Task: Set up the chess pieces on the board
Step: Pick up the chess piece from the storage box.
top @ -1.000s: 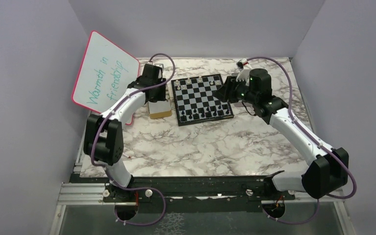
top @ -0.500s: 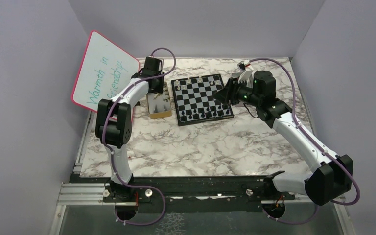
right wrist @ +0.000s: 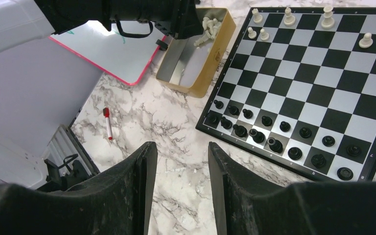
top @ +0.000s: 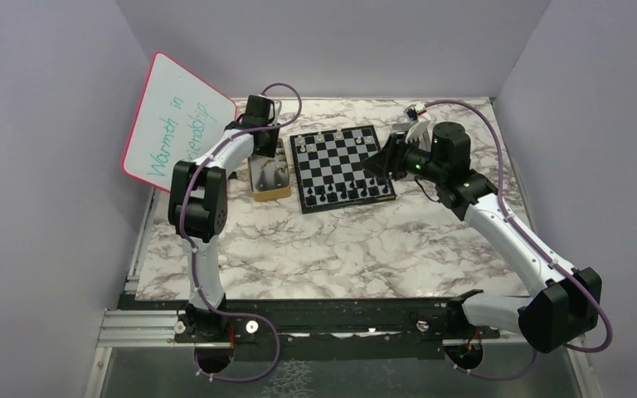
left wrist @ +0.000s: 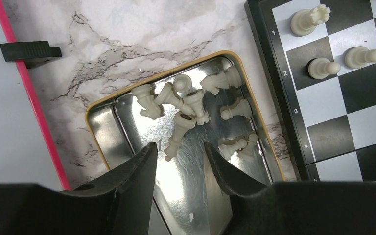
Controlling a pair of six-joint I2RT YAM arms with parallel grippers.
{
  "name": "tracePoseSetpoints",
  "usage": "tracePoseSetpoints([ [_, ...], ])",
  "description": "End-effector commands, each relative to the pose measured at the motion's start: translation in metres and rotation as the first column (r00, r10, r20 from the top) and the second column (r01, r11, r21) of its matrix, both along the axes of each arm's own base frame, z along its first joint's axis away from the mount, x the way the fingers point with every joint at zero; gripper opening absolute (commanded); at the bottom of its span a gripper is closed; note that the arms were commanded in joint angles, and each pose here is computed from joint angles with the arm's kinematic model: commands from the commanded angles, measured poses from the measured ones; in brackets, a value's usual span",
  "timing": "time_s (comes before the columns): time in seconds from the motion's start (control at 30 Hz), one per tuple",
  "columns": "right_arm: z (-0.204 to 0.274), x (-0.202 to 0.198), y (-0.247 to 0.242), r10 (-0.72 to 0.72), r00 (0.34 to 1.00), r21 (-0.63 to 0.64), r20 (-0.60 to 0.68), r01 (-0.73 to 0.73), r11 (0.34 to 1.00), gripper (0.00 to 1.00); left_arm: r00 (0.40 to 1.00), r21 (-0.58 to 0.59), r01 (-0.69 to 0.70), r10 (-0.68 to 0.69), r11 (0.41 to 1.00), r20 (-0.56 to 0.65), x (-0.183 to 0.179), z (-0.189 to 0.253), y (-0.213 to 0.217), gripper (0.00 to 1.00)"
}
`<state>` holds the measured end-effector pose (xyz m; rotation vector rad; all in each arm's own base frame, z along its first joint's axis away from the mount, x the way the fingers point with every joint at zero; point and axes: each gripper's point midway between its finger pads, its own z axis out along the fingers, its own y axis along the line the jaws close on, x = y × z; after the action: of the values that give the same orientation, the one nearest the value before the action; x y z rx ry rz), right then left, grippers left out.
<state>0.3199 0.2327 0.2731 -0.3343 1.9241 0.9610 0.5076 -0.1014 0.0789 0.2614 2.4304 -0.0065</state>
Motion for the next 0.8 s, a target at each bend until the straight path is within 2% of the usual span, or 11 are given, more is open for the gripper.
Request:
tracePoseSetpoints([
  [0.0, 0.011, -0.004, 0.004, 0.037, 0.998, 0.020, 0.041, -0.038, 0.999, 0.47, 1.000, -0.003, 0.016, -0.016, 1.000, 0.008, 0.011, -0.003, -0.001, 0.40],
  [0.27, 0.010, -0.004, 0.004, 0.040, 0.999, 0.012, 0.036, -0.041, 0.999, 0.48, 0.999, 0.008, -0.001, 0.001, 1.000, -0.033, 0.009, -0.027, 0.001, 0.39],
  [0.5, 0.006, -0.004, 0.002, 0.030, 0.999, 0.010, 0.033, -0.030, 0.999, 0.48, 0.998, -0.002, -0.004, 0.004, 1.000, -0.064, 0.006, -0.041, -0.001, 0.30],
  [0.77, -0.005, 0.001, -0.003, -0.007, 1.000, -0.019, 0.021, 0.008, 1.000, 0.48, 0.997, -0.033, -0.036, 0.033, 0.999, -0.073, 0.002, -0.026, -0.004, 0.09],
])
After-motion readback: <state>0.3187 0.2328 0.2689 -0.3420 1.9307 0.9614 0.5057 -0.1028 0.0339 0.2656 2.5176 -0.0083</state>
